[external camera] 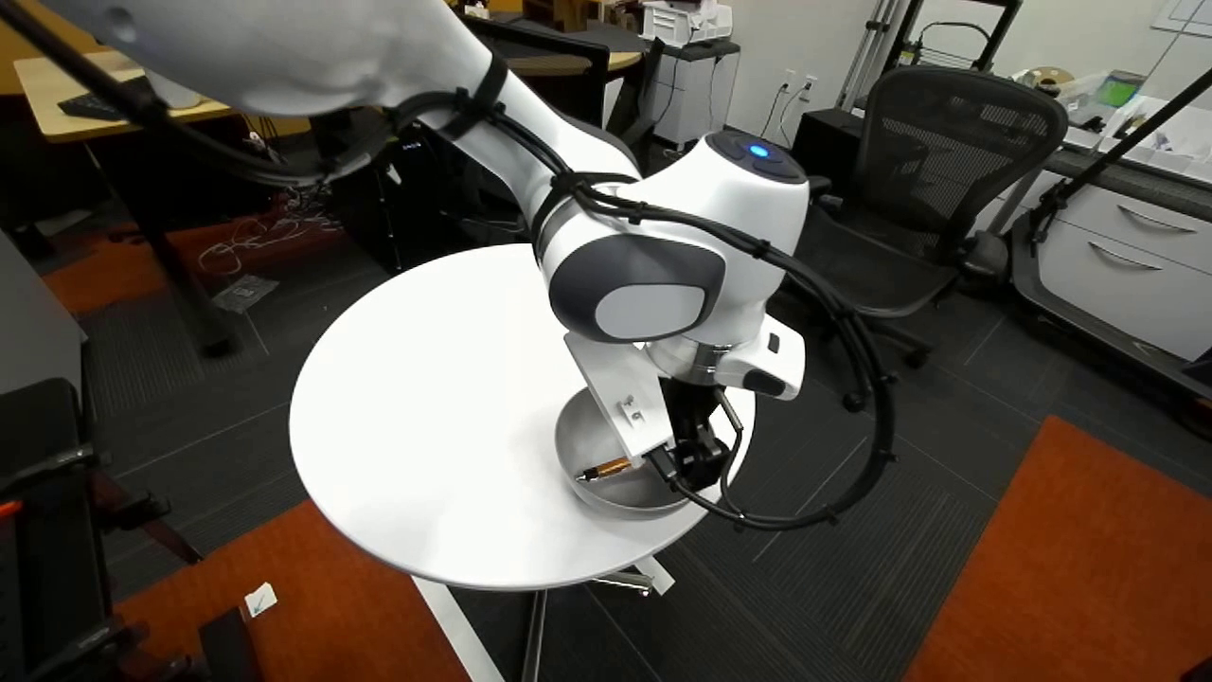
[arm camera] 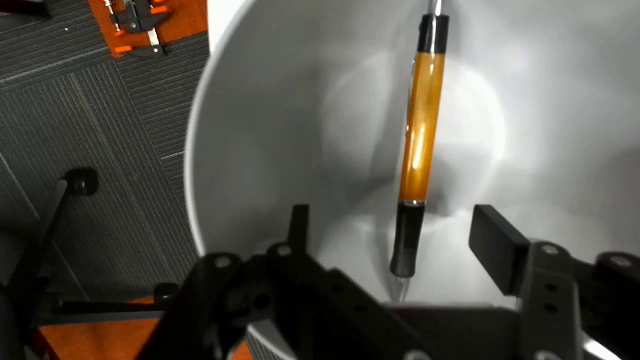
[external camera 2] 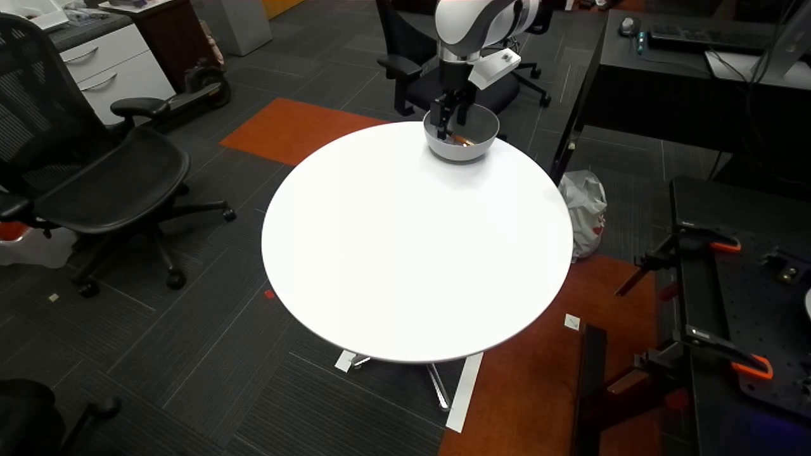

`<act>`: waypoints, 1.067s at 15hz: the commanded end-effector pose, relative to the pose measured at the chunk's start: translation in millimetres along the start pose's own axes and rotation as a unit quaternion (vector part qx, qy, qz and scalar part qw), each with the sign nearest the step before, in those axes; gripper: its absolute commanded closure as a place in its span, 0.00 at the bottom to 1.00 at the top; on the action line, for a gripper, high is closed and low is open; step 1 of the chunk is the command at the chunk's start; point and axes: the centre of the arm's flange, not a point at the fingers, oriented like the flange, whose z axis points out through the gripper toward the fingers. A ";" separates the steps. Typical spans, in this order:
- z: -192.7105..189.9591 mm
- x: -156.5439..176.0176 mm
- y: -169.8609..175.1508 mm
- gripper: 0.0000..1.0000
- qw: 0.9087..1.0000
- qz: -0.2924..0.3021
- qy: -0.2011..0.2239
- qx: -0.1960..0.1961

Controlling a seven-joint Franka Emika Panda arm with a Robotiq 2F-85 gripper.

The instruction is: Take the pen out of the bowl, put it on the table then put it back in the bowl

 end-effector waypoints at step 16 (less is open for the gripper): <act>-15.8 0.7 -29.5 0.97 0.999 0.006 0.005 -0.036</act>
